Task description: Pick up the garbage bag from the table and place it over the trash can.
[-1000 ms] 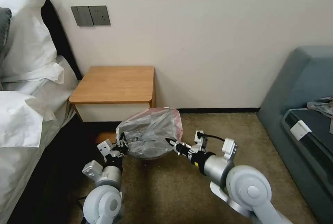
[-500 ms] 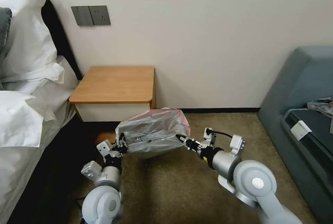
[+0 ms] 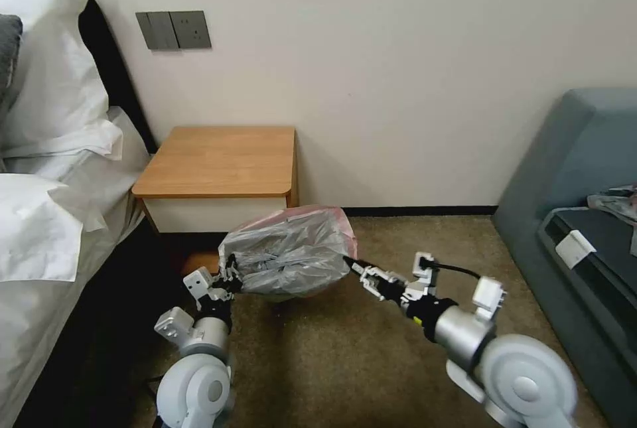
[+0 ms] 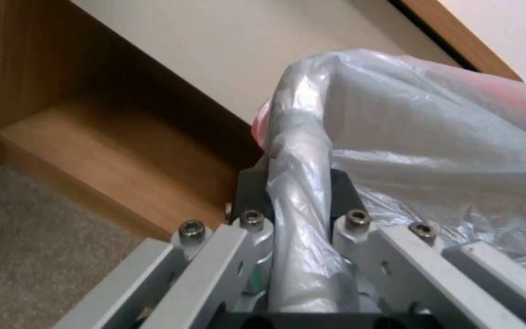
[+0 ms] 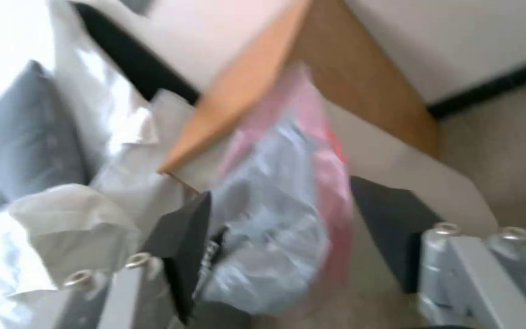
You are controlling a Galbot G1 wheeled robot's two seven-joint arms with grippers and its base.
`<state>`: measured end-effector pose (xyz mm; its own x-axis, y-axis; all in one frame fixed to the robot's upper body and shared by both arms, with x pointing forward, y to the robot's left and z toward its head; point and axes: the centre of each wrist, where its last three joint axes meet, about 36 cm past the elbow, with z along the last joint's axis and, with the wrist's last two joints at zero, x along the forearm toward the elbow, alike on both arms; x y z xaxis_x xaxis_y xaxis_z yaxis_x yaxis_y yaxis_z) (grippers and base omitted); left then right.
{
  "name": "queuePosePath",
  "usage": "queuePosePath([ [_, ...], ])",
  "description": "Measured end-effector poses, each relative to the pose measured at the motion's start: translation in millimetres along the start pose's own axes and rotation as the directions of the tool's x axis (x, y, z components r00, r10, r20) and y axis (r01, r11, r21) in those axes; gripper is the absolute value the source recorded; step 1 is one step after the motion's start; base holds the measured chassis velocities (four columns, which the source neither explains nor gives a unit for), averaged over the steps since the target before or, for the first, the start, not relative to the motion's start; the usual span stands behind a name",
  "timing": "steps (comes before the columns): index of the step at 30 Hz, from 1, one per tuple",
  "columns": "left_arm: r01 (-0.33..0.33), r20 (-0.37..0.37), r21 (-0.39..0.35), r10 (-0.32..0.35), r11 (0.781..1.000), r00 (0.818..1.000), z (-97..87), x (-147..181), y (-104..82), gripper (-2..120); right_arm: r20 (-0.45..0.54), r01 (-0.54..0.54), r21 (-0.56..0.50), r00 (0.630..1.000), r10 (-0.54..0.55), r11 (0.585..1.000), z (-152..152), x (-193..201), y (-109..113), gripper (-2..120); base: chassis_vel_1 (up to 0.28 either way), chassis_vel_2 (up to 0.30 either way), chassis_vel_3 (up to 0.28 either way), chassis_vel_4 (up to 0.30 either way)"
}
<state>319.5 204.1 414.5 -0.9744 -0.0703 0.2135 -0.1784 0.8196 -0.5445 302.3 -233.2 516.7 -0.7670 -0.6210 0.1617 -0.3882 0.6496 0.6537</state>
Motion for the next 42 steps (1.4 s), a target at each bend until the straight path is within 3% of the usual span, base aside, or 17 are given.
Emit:
queuePosePath([
  [5,-0.003,-0.004,-0.003,0.003,1.0,1.0,0.7,2.6,1.2,6,0.112,0.073,0.072,0.99,-0.081,0.995,-2.5,-14.9,-12.3,86,0.0,0.0,0.0,0.0],
  [9,-0.005,-0.002,-0.002,0.005,1.0,1.0,-0.4,5.8,2.2,6,0.155,0.061,0.094,0.985,-0.076,0.994,-8.6,-46.9,-31.8,98,0.0,0.0,0.0,0.0],
  [18,-0.008,0.0,0.013,0.008,1.0,1.0,-1.7,8.1,0.6,6,0.176,0.112,-0.021,0.978,-0.107,0.993,1.3,-91.5,-37.8,100,0.0,0.0,0.0,0.0],
  [27,-0.011,0.001,0.018,0.011,1.0,1.0,-2.1,8.7,-1.2,6,0.183,0.119,-0.06,0.977,-0.106,0.991,7.9,-104.2,-37.9,100,0.0,0.0,0.0,0.0],
  [42,-0.023,-0.001,0.04,0.023,0.999,1.0,-3.5,10.4,-8.1,6,0.196,0.113,-0.09,0.976,-0.094,0.989,13.4,-107.7,-39.9,51,0.0,0.0,0.0,0.0],
])
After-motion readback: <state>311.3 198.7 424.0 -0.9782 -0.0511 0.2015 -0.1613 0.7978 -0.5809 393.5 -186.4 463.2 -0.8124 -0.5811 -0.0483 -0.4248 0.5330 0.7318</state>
